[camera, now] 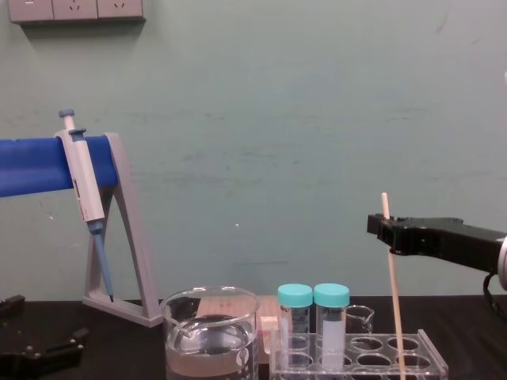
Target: Hold the thermometer with one hand and immerse one end into the beaker, then reinsert it into the test tube rack.
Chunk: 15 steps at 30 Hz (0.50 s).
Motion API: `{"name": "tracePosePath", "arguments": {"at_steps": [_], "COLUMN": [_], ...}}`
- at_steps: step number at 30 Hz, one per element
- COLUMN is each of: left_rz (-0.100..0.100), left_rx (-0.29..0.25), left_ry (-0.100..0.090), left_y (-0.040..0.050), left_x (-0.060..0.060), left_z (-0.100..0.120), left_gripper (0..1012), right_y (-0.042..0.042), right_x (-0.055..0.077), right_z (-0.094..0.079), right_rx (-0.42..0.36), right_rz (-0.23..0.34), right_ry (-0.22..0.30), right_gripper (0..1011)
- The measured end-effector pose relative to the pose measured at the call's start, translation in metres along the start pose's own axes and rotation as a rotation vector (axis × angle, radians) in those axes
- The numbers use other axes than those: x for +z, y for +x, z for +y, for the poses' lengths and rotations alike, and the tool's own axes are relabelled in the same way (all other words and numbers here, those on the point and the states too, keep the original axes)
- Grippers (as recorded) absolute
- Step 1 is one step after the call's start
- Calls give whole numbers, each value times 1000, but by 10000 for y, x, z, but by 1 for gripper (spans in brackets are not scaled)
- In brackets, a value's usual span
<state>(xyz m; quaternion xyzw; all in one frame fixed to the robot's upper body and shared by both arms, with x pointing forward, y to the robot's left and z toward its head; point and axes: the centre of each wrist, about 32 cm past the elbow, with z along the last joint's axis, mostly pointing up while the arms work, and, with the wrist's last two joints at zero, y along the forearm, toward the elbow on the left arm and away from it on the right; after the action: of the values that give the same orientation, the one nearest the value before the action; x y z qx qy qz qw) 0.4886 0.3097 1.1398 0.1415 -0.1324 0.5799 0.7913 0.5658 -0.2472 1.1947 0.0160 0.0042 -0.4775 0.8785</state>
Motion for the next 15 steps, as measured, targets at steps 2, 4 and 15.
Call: {"name": "tracePosePath", "arguments": {"at_steps": [2, 4, 15], "left_rz": [0, 0, 0], "left_rx": [0, 0, 0], "left_ry": [0, 0, 0], "left_y": [0, 0, 0], "left_x": [0, 0, 0], "left_z": [0, 0, 0], "left_gripper": [1004, 1004, 1004], "right_y": [-1, -4, 0], "right_x": [-10, -17, -11], "right_z": [1, 6, 11], "right_rx": [1, 6, 7], "right_rz": [0, -4, -9], "right_ry": [-3, -6, -7], "right_gripper": [53, 53, 53]}}
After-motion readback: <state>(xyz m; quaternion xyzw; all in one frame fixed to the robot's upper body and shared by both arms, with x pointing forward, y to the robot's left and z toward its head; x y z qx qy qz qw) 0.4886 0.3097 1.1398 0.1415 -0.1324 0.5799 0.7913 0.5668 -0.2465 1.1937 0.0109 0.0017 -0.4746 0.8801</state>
